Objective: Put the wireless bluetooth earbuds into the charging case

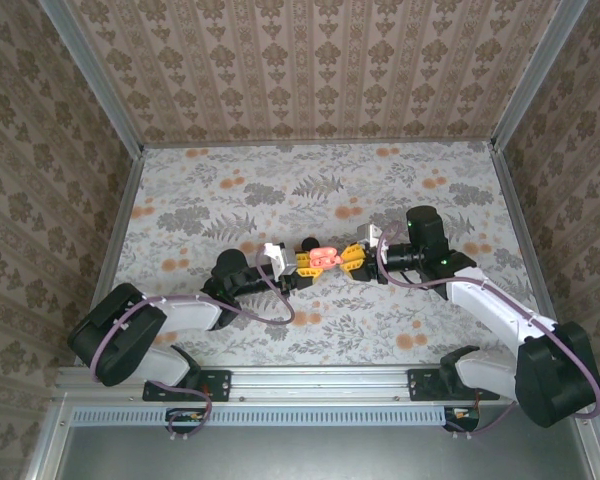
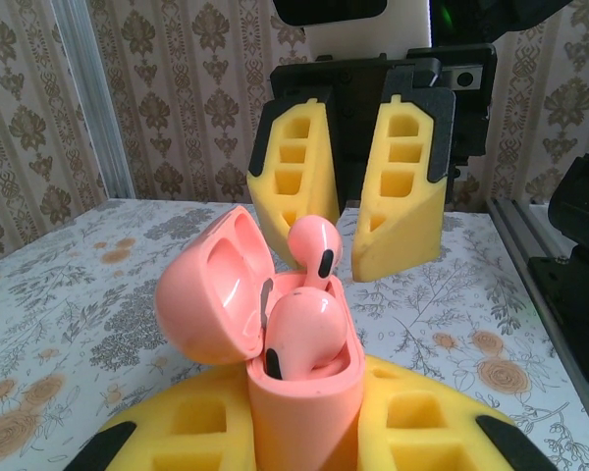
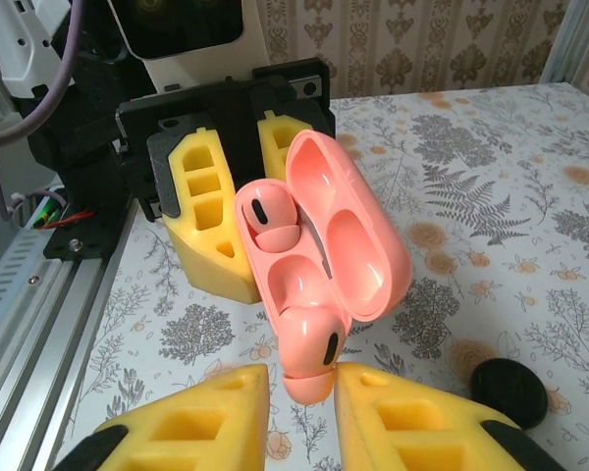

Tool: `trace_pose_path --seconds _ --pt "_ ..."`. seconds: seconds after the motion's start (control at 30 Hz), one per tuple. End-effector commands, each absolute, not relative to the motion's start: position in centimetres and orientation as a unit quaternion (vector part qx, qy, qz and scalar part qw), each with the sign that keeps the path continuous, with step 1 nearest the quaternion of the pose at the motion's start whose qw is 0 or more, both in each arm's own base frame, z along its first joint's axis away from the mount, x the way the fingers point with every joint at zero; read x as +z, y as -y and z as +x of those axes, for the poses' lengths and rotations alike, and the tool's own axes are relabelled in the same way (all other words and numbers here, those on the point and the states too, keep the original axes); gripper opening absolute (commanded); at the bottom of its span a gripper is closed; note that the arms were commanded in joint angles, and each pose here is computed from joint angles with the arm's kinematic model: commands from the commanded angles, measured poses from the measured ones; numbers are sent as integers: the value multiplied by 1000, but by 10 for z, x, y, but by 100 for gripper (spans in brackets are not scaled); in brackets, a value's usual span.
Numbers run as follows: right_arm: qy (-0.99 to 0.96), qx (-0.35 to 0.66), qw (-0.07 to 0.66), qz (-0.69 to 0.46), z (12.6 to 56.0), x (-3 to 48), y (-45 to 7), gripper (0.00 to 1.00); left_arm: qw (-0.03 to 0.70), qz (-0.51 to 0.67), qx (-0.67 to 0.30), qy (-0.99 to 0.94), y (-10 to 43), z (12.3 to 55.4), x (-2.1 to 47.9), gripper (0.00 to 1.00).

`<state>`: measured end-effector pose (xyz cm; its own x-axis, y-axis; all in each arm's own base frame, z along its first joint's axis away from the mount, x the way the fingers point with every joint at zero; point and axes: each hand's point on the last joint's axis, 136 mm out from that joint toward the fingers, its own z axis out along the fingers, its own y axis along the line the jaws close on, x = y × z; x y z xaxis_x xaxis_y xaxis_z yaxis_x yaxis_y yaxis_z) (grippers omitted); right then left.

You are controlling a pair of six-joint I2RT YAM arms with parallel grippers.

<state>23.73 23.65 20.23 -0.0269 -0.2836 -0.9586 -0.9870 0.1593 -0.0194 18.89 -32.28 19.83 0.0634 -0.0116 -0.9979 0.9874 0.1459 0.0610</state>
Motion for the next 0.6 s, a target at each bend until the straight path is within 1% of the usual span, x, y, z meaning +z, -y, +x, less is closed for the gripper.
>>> trace_pose_path --seconds 0.0,0.17,0.57 --pt "-591 386 465 -534 237 213 -241 24 570 466 -449 -506 321 193 213 18" --pt "-605 378 467 -523 242 212 -241 20 571 465 -448 -507 321 194 214 18" --pt "-626 369 469 -501 248 211 -245 17 575 461 -442 -511 320 197 214 18"
